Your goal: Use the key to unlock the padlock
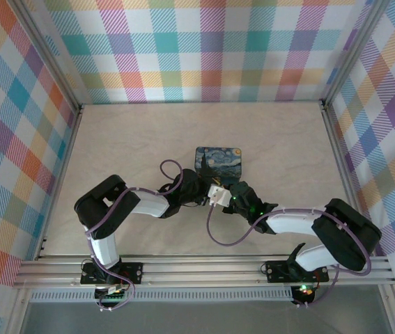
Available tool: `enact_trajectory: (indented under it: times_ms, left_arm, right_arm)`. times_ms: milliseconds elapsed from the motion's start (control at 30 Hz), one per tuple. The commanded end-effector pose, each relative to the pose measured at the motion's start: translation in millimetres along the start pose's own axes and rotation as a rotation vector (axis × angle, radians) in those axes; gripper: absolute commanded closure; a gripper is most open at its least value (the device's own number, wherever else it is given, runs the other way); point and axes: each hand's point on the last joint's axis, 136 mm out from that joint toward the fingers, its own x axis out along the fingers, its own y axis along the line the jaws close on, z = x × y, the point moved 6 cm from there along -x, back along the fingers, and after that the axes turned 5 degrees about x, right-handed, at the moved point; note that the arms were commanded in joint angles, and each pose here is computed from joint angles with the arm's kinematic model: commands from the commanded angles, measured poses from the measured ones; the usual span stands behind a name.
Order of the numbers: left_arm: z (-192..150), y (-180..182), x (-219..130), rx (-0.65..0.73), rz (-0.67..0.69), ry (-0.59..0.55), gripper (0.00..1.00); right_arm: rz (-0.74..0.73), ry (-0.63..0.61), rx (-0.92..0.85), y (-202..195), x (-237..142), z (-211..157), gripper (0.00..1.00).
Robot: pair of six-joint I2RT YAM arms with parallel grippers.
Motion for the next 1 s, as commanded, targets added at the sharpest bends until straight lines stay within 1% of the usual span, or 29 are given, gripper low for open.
enact_trajectory:
  times_ms: [0, 167, 367, 500, 600, 667, 833, 967]
  left_arm:
    - [-0.8, -29.5, -4.1, 0.008, -0.084, 0.017, 1.00]
    - [-0.7, -31.1, -4.1, 0.010, -0.088, 0.016, 1.00]
    - [-0.3, -31.7, -4.4, 0.006, -0.090, 0.013, 1.00]
    - [-0.2, -33.2, -5.5, 0.007, -0.094, 0.011, 1.00]
    - [-0.5, -32.8, -5.7, 0.007, -0.092, 0.013, 1.00]
    - [-0.6, -32.1, -6.1, 0.008, -0.091, 0.014, 1.00]
    - [-2.0, -25.5, -5.8, 0.012, -0.075, 0.015, 1.00]
    - [-2.9, -20.1, -6.0, 0.034, -0.059, 0.016, 1.00]
  right_arm:
    - [-0.031, -0.036, 0.064, -10.1, 0.4, 11.8, 1.00]
    - [-0.017, -0.038, 0.161, -15.8, -2.3, 21.3, 1.00]
    - [0.015, -0.030, 0.325, -25.5, -3.2, 39.3, 1.00]
    - [0.048, -0.062, 0.509, -24.2, -1.4, 46.0, 1.00]
    - [0.078, -0.087, 0.664, -16.2, 3.4, 42.7, 1.00]
    - [0.077, -0.096, 0.729, -12.6, 7.6, 38.9, 1.00]
    - [0.127, -0.104, 0.834, -3.4, 12.9, 36.6, 1.00]
    - [0.146, -0.078, 0.900, 6.1, 14.7, 25.7, 1.00]
